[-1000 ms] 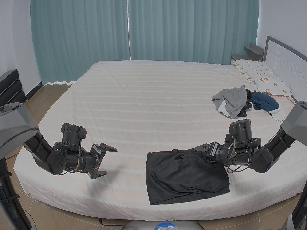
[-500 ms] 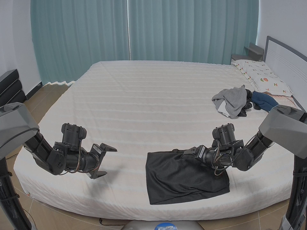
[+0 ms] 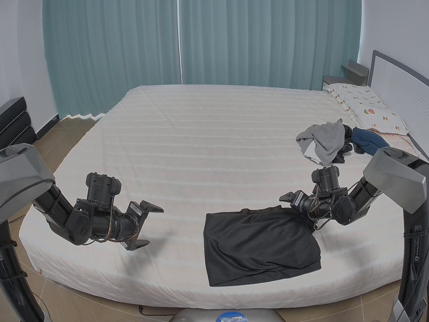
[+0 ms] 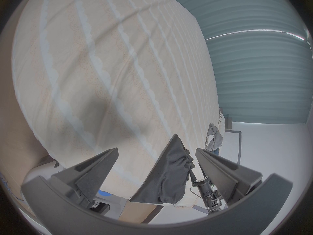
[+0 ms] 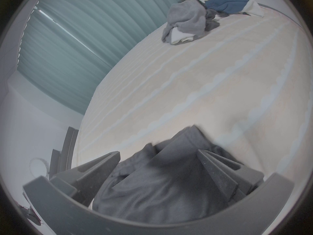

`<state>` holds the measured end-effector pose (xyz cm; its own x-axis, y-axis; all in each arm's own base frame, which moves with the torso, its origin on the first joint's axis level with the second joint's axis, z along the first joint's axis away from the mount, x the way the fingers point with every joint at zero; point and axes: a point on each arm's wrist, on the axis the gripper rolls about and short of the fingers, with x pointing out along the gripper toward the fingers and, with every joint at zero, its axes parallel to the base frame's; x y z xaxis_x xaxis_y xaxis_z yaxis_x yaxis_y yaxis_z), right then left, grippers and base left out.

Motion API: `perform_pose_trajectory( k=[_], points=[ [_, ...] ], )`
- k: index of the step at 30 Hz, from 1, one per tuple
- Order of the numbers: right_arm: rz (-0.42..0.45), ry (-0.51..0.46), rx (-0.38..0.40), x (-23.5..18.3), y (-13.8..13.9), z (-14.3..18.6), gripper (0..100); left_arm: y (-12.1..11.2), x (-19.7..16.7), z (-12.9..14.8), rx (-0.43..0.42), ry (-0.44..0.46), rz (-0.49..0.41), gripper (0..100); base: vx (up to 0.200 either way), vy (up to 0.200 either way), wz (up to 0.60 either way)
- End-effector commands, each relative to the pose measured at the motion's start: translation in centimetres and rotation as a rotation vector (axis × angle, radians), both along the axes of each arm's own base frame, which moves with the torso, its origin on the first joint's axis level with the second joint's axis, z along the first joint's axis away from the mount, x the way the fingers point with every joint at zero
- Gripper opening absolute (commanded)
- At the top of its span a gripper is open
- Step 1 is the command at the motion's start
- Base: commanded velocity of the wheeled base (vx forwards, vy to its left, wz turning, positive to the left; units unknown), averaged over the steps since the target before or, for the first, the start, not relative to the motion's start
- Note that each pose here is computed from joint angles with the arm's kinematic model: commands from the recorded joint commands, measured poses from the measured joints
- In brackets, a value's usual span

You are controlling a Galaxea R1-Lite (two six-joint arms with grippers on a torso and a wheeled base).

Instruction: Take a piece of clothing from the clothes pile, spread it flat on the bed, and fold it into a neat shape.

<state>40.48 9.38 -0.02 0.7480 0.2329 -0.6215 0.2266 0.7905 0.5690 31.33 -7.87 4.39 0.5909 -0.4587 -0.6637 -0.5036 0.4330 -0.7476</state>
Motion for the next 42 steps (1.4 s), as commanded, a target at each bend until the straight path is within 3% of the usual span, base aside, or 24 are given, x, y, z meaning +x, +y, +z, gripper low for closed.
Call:
perform_pose_trajectory(
  k=[1, 7, 16, 31, 36, 37, 42],
  points=[
    [-0.033, -0.010, 0.000, 0.3, -1.9, 0.1, 100, 0.0, 0.0, 0.0, -0.001, 0.000, 0.000, 100, 0.000, 0.000, 0.00],
    [0.027, -0.043, 0.056, -0.2, -2.7, 0.6, 100, 0.0, 0.1, 0.0, -0.001, -0.001, 0.000, 100, 0.000, 0.000, 0.00],
    [0.047, -0.054, 0.081, -0.8, -2.9, 0.2, 100, -0.1, 1.1, 0.6, -0.021, -0.029, 0.005, 100, 0.000, 0.000, 0.00],
    [0.060, -0.074, 0.084, -0.9, -2.6, 0.6, 100, -0.8, 1.5, 0.5, -0.012, -0.046, -0.014, 100, 0.000, -0.200, 0.00],
    [0.061, -0.069, 0.083, -0.9, -2.6, 0.5, 100, -1.0, 1.8, 0.8, -0.018, -0.065, -0.017, 100, 0.000, 0.000, 0.00],
    [0.065, -0.069, 0.083, -0.9, -2.4, 0.5, 100, -3.4, 1.6, 0.6, 0.003, -0.081, -0.063, 100, 0.000, 0.000, 0.00],
    [0.083, -0.058, 0.082, -1.4, -1.7, 0.4, 100, -5.2, 3.0, -2.2, 0.179, -0.110, -0.080, 100, 0.000, 0.000, 0.00]
  ],
)
